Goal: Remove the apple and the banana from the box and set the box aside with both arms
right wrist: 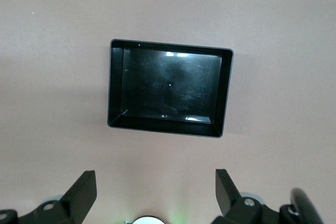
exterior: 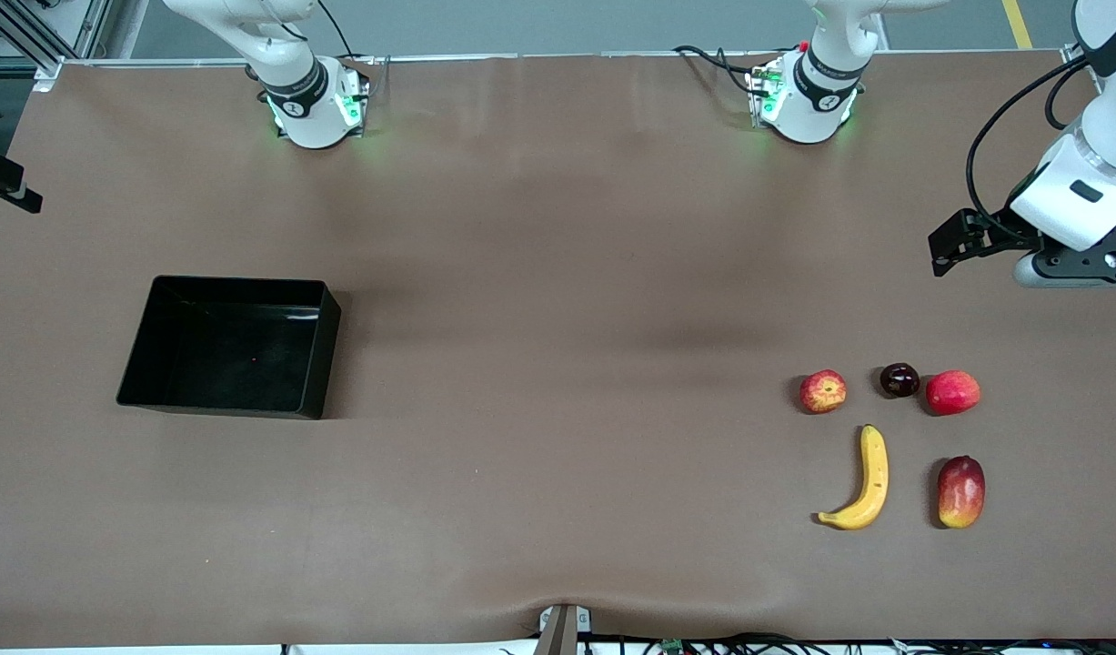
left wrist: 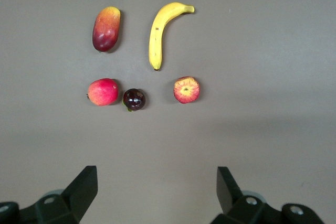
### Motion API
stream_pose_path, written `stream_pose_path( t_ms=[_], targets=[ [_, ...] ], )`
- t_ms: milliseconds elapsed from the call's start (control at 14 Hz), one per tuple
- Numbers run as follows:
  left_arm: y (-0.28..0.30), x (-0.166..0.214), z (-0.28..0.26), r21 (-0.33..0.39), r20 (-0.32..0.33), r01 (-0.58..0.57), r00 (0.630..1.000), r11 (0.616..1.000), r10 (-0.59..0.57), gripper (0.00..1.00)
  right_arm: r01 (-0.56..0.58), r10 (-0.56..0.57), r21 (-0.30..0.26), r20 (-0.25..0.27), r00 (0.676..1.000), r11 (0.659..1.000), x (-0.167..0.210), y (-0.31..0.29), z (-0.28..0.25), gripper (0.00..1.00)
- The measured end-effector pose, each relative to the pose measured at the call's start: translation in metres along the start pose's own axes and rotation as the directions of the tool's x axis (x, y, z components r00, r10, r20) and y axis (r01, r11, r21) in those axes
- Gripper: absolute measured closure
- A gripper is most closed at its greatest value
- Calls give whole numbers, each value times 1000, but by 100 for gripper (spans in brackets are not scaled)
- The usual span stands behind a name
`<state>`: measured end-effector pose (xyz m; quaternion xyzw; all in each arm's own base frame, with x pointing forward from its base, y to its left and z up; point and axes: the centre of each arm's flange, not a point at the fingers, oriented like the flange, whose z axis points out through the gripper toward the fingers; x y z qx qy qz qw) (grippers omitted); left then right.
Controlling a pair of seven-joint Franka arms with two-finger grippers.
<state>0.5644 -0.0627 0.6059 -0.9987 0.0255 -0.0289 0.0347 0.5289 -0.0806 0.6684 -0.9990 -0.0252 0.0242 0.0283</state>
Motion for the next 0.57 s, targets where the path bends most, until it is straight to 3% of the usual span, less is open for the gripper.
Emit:
stream_pose_path(
  t_ms=[429,571],
  targets=[
    [0,1,-12,-28,-22,7,1000,1000,-8,0,14,-14,1,8,1000,1000,2,-9,4,0],
    [0,2,-16,-33,-30,8,999,999,-9,0,-37,37,-2,6,999,999,0,-10,1,0]
  ],
)
